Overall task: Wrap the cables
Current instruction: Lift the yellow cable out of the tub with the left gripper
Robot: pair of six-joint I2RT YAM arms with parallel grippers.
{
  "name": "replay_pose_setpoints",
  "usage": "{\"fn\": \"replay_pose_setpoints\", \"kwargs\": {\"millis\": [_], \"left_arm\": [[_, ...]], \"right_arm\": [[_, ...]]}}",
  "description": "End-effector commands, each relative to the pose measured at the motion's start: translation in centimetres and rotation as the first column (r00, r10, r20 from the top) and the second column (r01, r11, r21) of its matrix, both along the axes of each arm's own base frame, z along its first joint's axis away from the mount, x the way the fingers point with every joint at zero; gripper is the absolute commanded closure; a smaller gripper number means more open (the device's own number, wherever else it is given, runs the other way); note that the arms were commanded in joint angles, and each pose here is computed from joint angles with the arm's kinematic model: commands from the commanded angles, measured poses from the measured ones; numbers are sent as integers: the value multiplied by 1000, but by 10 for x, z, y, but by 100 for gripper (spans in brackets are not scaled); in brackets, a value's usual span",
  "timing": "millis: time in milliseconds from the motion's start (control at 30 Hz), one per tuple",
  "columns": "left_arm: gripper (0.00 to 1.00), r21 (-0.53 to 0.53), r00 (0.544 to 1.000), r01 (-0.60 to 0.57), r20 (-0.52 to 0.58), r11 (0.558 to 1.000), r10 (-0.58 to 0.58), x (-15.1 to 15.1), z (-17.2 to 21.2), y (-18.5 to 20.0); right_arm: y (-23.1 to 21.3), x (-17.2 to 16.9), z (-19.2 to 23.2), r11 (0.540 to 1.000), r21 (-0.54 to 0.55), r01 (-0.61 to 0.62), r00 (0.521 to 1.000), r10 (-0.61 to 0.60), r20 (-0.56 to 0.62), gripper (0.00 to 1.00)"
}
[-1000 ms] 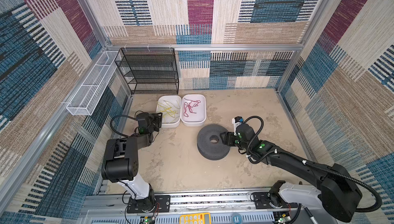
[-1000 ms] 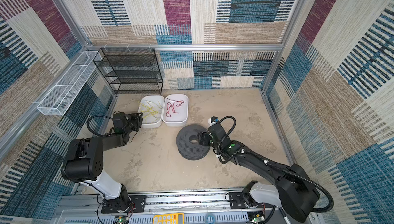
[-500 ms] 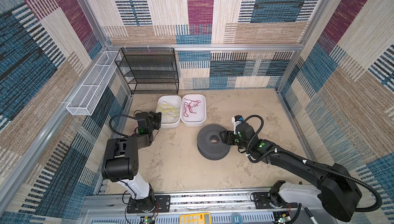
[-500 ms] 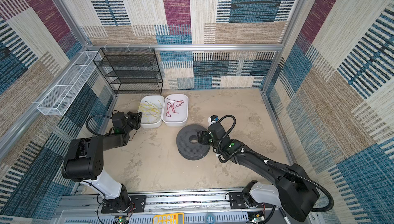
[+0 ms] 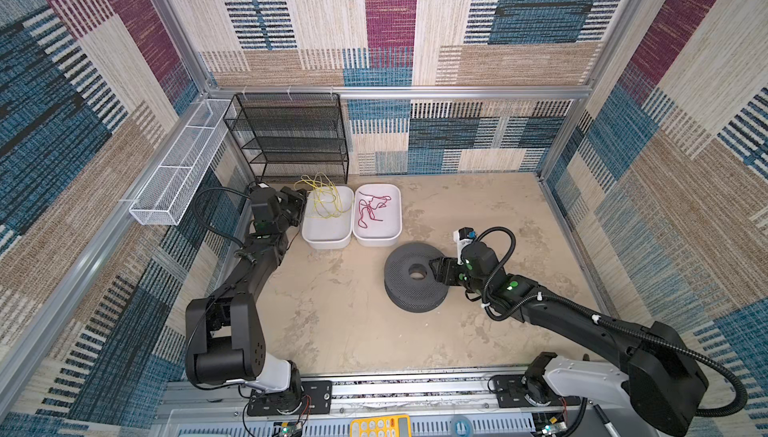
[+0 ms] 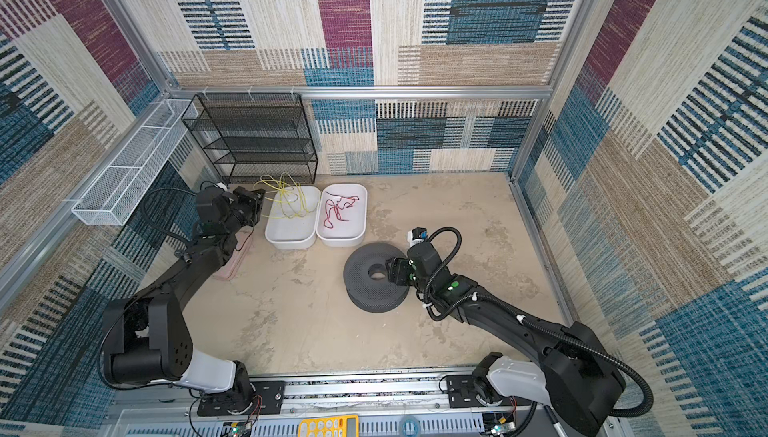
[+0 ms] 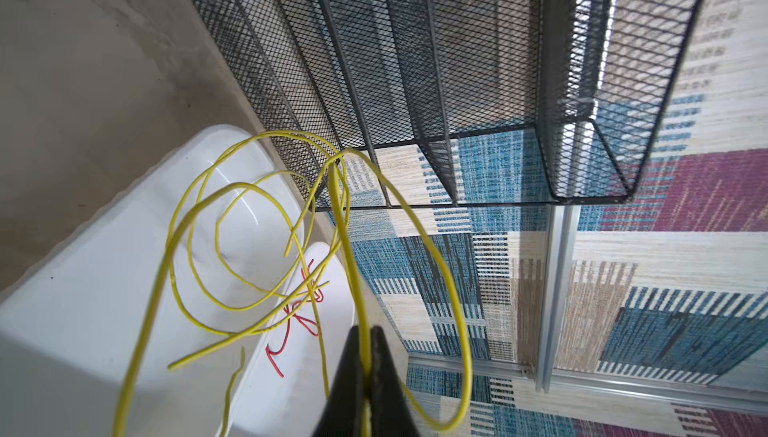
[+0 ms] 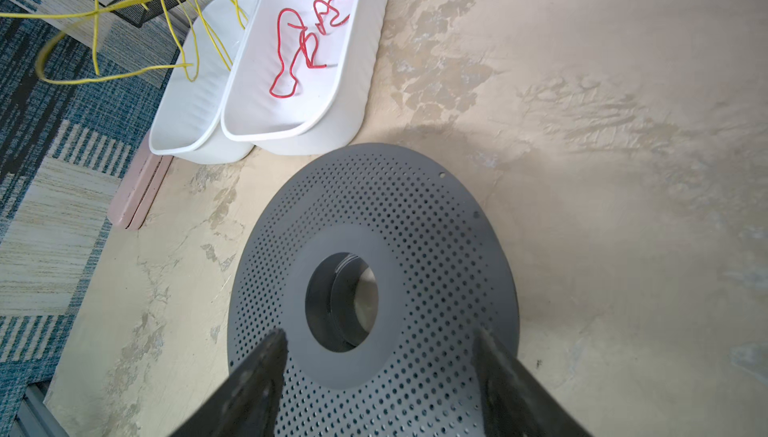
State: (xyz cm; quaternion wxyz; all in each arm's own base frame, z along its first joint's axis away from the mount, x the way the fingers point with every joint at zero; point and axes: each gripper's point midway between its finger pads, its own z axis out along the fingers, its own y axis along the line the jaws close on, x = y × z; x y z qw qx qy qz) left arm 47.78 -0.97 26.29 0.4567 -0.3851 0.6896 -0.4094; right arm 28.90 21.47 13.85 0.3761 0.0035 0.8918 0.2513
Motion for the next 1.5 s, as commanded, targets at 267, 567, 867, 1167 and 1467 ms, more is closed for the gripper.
{"fn": "replay_pose_setpoints", "kwargs": {"millis": [267, 567, 867, 1167, 1467], "left_arm": [[100, 398, 944, 295, -263, 869, -200, -28, -15, -9], [100, 540, 978, 181, -13, 822, -207, -18, -5, -13], [100, 617, 958, 52, 190, 785, -213, -20, 52, -13], [100, 656, 933, -38, 293, 754, -208, -16, 42, -11], [100, 672, 882, -119, 409, 731, -233, -12, 33, -17]], "right_arm": [[4, 3, 6, 999, 38, -3, 999, 2, 35, 27], [10, 2, 9, 998, 61, -30, 999, 27, 44, 27], [11, 0, 10, 997, 67, -49, 998, 45, 54, 26], [13, -1, 9, 995, 75, -60, 997, 56, 55, 26], [12, -3, 9, 995, 77, -64, 996, 60, 60, 26]]}}
